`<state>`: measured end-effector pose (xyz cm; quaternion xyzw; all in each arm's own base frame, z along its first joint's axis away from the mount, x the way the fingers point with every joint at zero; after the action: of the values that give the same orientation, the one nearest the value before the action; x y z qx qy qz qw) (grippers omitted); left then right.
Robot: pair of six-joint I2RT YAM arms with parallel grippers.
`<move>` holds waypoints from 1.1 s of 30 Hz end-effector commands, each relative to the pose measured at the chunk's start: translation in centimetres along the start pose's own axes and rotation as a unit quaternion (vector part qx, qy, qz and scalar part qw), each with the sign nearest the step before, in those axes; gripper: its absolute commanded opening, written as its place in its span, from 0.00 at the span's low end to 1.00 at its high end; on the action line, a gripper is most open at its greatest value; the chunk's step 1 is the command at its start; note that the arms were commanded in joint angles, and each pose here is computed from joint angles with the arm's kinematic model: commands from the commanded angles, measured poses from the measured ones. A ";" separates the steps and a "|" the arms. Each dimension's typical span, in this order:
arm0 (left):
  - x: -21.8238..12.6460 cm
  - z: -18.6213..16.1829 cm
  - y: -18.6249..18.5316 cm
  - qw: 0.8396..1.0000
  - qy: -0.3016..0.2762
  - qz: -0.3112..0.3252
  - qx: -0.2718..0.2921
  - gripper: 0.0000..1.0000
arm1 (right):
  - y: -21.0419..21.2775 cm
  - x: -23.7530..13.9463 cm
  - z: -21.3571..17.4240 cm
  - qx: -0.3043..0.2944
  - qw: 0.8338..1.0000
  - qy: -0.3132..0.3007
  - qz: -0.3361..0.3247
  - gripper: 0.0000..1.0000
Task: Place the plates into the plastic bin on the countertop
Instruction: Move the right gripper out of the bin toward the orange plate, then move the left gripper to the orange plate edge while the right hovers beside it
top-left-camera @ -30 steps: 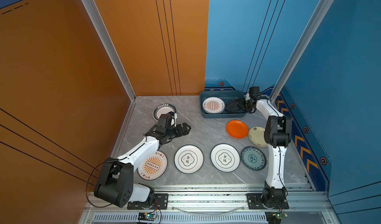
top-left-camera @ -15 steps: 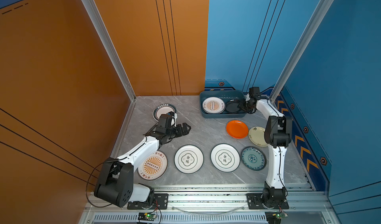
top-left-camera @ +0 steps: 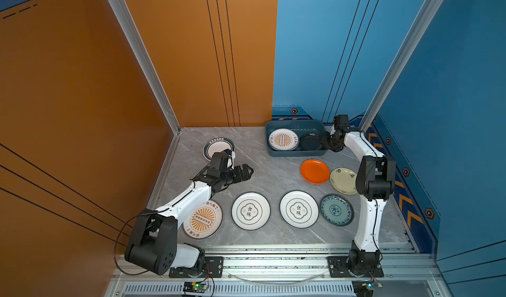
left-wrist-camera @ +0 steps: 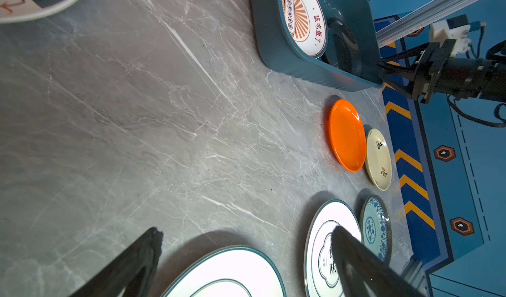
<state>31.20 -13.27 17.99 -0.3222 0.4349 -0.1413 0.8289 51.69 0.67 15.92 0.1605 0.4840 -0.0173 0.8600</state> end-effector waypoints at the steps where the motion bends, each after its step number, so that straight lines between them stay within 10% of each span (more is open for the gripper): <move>1: -0.4 -0.6 -0.3 1.000 0.009 -0.012 0.007 0.98 | -0.7 -3.0 -0.3 -0.013 0.999 -0.008 -0.030 0.44; 11: 1.8 -2.6 -5.2 0.997 0.039 -0.054 0.040 0.98 | -2.6 -9.0 -5.0 -0.004 0.998 -0.050 -0.042 0.45; 33: 18.5 -9.6 -15.4 0.986 0.135 -0.086 0.051 0.88 | -6.5 -13.4 -12.4 0.054 0.994 -0.100 0.008 0.47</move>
<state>34.13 -37.16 12.09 -0.2872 0.5160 -0.2811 0.7565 33.28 -3.37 19.89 0.1895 0.4028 -0.0613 0.8933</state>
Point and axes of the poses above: each gripper's point midway between its finger pads, its own x axis out along the fingers, its own y axis along the line the jaws close on, z = x × y, the point moved 7 cm from there along -x, back along the fingers, and after that the axes turned 9 degrees about -x, right-handed, at the moved point
